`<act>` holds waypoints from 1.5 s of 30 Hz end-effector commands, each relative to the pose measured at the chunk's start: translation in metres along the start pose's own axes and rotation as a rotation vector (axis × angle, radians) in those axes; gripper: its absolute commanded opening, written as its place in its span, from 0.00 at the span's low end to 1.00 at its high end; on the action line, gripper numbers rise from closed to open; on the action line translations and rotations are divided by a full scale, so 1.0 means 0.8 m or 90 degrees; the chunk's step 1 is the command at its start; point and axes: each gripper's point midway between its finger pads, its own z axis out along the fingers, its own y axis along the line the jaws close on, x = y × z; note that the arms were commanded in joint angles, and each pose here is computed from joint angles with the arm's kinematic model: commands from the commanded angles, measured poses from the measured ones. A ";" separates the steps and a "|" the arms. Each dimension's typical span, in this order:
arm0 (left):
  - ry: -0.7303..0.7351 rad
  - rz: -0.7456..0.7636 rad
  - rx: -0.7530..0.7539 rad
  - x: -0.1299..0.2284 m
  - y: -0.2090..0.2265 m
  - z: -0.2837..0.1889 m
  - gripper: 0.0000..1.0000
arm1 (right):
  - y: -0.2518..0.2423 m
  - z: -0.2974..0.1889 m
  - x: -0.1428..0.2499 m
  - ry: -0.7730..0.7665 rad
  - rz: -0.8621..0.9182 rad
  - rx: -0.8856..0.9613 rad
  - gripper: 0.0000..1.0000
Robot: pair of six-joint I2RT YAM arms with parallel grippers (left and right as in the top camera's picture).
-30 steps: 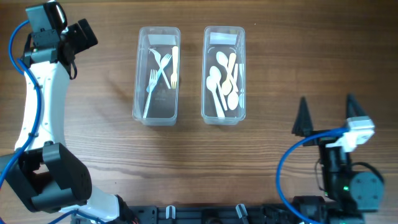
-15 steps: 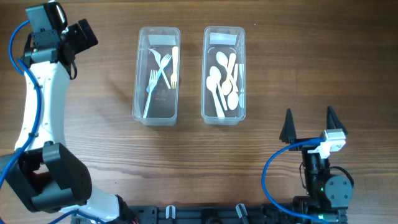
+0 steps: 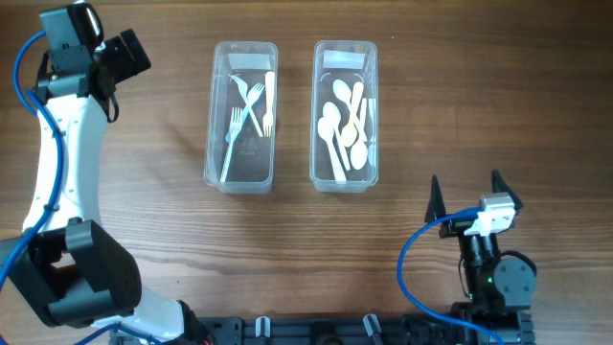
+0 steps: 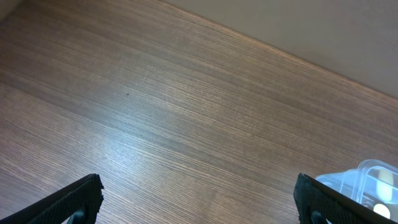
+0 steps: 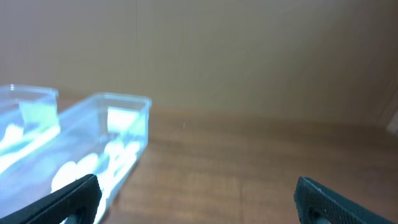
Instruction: Pack container
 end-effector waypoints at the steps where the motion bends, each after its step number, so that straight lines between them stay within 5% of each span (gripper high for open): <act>1: -0.021 -0.004 -0.007 -0.014 0.005 -0.011 1.00 | 0.003 0.000 0.000 0.000 -0.005 -0.007 1.00; 33: -0.023 -0.010 -0.039 -0.016 0.023 -0.020 1.00 | 0.003 0.001 0.004 0.007 -0.005 -0.007 1.00; 38: -0.025 -0.085 0.001 -0.020 0.032 -0.082 1.00 | 0.003 0.001 0.004 0.007 -0.005 -0.007 1.00; 45: -0.178 -0.092 -0.001 -0.035 0.054 -0.286 1.00 | 0.003 0.001 0.003 0.007 -0.005 -0.008 1.00</act>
